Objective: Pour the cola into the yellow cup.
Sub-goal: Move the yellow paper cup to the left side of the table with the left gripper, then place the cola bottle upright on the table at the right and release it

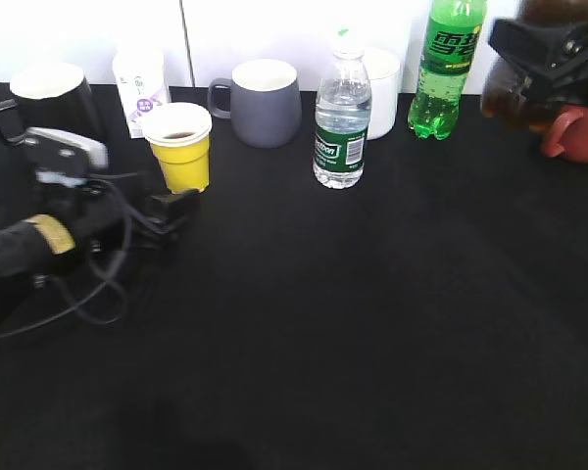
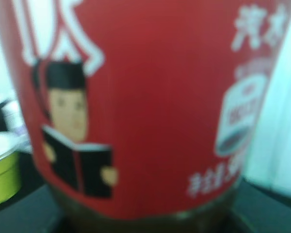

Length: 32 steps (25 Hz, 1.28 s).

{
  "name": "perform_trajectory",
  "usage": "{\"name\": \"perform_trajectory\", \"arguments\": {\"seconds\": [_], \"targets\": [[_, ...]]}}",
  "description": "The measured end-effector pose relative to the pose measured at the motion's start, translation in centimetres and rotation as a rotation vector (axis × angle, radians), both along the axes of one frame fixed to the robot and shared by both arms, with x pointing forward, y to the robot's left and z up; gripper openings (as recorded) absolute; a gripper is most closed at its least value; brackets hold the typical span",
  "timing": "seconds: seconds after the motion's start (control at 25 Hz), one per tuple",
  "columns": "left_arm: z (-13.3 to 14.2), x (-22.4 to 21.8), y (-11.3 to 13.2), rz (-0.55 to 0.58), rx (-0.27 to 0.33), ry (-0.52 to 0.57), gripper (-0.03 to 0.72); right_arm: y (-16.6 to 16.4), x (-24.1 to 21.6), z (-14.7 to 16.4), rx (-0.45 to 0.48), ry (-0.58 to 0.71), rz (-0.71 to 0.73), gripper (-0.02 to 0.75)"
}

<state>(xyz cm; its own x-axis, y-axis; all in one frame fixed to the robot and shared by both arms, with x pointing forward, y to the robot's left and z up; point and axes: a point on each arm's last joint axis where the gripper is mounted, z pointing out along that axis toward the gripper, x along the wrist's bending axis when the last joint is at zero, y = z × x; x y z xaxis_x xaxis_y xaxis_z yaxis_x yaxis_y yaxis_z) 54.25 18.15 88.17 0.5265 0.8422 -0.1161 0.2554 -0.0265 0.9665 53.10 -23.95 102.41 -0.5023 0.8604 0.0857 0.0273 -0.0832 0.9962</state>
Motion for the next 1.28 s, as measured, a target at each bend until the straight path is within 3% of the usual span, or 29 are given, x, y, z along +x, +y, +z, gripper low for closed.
{"name": "perform_trajectory", "arguments": {"seconds": [0.16,0.36,0.72,0.84,0.92,1.08,1.28], "targets": [[2.3,-2.8,0.8,-0.006,-0.028,-0.048,0.603,-0.3,2.2,-5.2,-0.112,0.051,-0.057,0.384],[2.7,-4.1,0.9,-0.041,-0.026,-0.051,0.592,-0.6,4.5,-10.9,-0.083,0.087,-0.101,0.384],[2.8,-4.3,0.8,-0.06,-0.032,-0.063,0.591,-0.4,6.0,-12.7,-0.085,0.094,-0.094,0.394],[2.8,-4.3,0.8,-0.06,-0.033,-0.064,0.591,-0.4,6.1,-12.8,-0.099,0.112,-0.09,0.599],[2.8,-4.3,0.8,-0.06,-0.033,-0.064,0.591,-0.5,5.7,-13.2,-0.108,0.14,-0.093,0.66],[2.7,-4.3,0.8,-0.062,-0.031,-0.062,0.591,-0.8,3.3,-13.0,-0.105,0.187,-0.113,0.666],[2.4,-4.7,0.8,-0.078,0.044,0.028,0.591,-1.4,-0.8,-12.6,-0.101,0.247,-0.154,0.665]]}}
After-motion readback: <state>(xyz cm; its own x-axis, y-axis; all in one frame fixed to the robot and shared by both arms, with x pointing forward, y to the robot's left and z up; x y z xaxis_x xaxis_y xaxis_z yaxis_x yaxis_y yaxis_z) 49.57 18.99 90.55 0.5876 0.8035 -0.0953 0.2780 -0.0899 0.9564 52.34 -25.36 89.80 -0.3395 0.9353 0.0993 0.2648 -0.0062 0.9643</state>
